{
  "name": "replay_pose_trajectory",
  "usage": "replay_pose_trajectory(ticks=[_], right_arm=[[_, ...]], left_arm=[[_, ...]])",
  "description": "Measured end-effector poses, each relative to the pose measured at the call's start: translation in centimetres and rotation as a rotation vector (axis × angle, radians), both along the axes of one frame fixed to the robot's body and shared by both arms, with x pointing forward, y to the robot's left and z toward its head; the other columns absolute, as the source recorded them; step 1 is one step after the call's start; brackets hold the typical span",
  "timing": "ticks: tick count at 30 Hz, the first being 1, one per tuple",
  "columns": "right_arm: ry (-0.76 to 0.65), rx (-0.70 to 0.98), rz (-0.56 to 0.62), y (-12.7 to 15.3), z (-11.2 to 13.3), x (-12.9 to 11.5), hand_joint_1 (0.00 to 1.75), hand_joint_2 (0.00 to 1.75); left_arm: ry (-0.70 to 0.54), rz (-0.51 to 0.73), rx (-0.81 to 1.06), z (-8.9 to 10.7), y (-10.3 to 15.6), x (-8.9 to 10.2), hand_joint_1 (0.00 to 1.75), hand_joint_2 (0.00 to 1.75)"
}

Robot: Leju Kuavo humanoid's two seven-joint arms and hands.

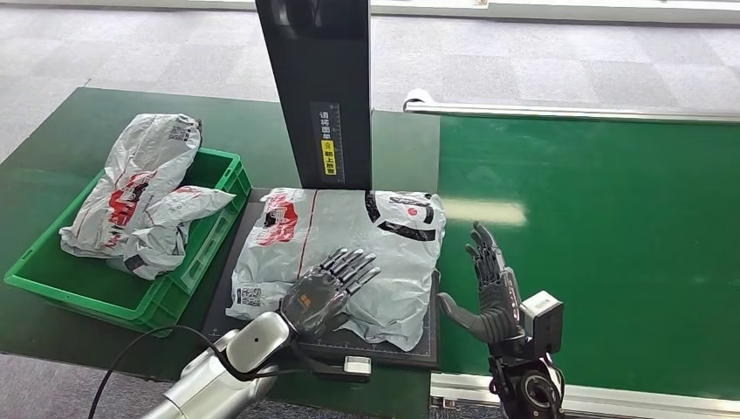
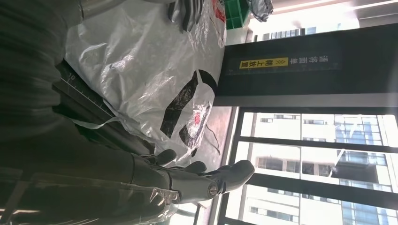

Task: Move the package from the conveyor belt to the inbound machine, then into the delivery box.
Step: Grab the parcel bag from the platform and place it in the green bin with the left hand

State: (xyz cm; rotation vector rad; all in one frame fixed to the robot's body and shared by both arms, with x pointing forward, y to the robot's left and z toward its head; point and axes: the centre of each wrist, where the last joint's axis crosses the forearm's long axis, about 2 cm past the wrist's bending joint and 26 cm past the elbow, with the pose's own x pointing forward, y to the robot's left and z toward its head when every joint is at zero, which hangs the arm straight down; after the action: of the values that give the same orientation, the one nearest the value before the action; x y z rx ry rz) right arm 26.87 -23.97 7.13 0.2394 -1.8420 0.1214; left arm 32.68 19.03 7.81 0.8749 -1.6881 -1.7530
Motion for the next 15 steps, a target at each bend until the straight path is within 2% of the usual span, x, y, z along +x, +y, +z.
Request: replay_pose_trajectory(ticks=[2, 3, 9, 15], right_arm=[[-0.002, 0.000, -0.001, 0.00, 0.05, 0.06, 0.00, 1.75], [-0.001, 0.000, -0.003, 0.00, 0.05, 0.06, 0.00, 1.75], [0.006, -0.002, -0.010, 0.01, -0.02, -0.04, 0.00, 1.75], [0.016, -0.002, -0.016, -0.02, -0.27, -0.54, 0.00, 1.75]], left_arm=[[0.018, 0.001, 0.016, 0.10, -0.03, 0.42, 1.46, 1.75], [0.032, -0.002, 0.020, 0.11, -0.02, 0.56, 1.75, 1.75], [0.090, -0.036, -0.007, -0.21, 0.37, 0.69, 1.75, 1.75], [0.108, -0.065, -0.087, -0.30, 0.60, 0.04, 1.75, 1.75]])
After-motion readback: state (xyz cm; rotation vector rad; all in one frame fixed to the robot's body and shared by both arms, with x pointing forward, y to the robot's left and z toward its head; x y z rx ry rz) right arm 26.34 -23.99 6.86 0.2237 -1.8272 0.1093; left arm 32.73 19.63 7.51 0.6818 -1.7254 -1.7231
